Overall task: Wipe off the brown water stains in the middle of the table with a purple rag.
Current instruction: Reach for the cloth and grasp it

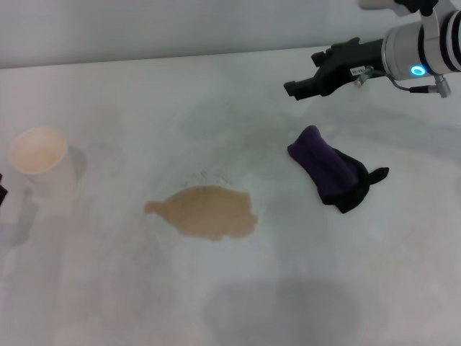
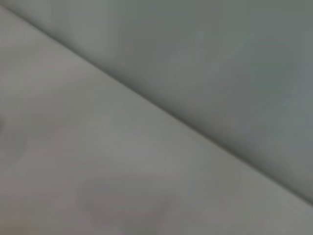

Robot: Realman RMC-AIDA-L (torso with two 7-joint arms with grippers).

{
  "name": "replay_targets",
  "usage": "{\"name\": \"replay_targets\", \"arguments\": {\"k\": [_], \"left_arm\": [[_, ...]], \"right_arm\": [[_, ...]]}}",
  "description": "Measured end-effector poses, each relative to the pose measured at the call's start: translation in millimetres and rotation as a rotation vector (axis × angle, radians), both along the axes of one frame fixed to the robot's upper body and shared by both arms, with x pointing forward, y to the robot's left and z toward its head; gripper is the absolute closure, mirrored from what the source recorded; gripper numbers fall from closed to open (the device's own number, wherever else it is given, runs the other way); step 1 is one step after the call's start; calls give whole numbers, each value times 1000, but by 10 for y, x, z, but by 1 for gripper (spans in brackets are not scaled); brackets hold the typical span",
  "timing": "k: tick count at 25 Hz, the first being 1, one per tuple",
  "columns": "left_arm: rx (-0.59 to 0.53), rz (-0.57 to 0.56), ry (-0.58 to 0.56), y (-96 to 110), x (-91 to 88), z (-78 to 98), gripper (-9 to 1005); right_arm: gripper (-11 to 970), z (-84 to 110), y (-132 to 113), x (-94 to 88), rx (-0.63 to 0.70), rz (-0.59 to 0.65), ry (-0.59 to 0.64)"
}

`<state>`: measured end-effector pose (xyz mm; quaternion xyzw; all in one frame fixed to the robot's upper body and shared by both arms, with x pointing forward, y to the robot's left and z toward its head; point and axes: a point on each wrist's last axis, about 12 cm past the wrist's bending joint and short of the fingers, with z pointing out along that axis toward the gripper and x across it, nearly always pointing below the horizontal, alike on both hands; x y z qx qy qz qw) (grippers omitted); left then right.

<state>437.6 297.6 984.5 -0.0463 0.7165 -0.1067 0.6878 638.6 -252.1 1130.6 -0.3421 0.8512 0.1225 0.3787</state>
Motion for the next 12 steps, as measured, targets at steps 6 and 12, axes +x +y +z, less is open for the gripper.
{"name": "replay_targets", "arguments": {"k": [6,12], "left_arm": [[-7,48,-4,56,63,17,105],[4,68,-4,106,83,21,105]], "right_arm": [[98,192,-85,-355,-137,-40,14],[121,175,10,-590,-254,-35,110]]}}
